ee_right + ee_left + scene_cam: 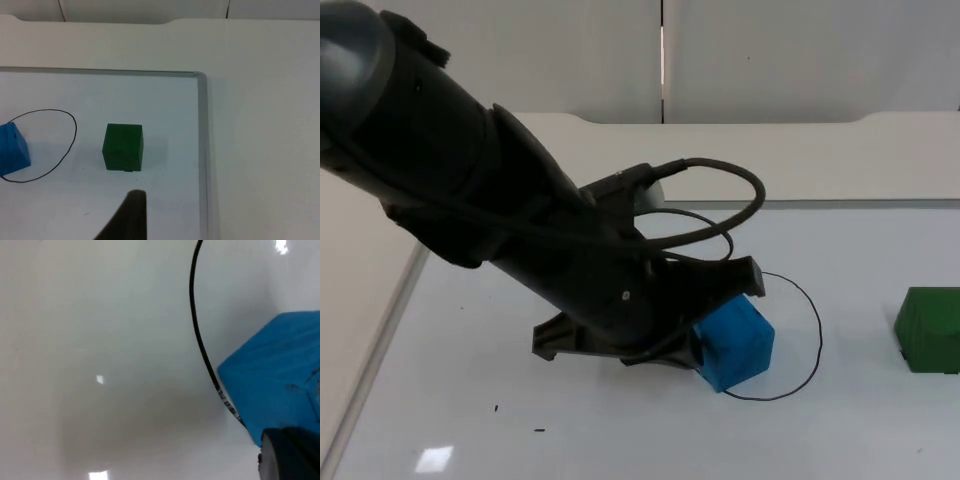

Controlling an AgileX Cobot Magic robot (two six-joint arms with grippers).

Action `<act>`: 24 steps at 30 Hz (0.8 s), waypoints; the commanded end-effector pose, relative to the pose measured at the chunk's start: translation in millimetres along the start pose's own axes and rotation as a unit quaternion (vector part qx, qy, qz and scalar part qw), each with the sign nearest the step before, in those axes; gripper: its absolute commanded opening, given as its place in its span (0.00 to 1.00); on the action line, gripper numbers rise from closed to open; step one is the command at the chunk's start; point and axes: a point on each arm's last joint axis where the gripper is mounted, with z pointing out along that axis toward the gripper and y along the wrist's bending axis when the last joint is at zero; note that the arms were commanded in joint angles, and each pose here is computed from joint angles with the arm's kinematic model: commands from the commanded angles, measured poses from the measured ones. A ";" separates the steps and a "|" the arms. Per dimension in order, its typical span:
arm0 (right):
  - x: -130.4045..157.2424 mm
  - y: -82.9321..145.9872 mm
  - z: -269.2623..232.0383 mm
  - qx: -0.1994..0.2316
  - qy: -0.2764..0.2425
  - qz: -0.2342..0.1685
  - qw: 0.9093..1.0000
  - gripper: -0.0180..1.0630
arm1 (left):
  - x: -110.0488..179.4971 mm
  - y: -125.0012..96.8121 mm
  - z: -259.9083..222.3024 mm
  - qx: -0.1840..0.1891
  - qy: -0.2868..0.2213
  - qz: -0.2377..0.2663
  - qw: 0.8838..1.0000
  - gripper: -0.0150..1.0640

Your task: Push the two cubes into the marked area.

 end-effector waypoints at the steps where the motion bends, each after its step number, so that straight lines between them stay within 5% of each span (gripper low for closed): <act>1: 0.9 -0.4 1.0 0.004 -0.001 0.002 1.000 0.99 | -1.0 -3.3 -0.6 0.005 -0.004 -0.008 1.000 0.01; 24: 0.9 -0.4 1.0 0.004 -0.001 0.002 1.000 0.99 | -12.7 -9.2 -3.1 0.006 -0.028 0.025 0.999 0.01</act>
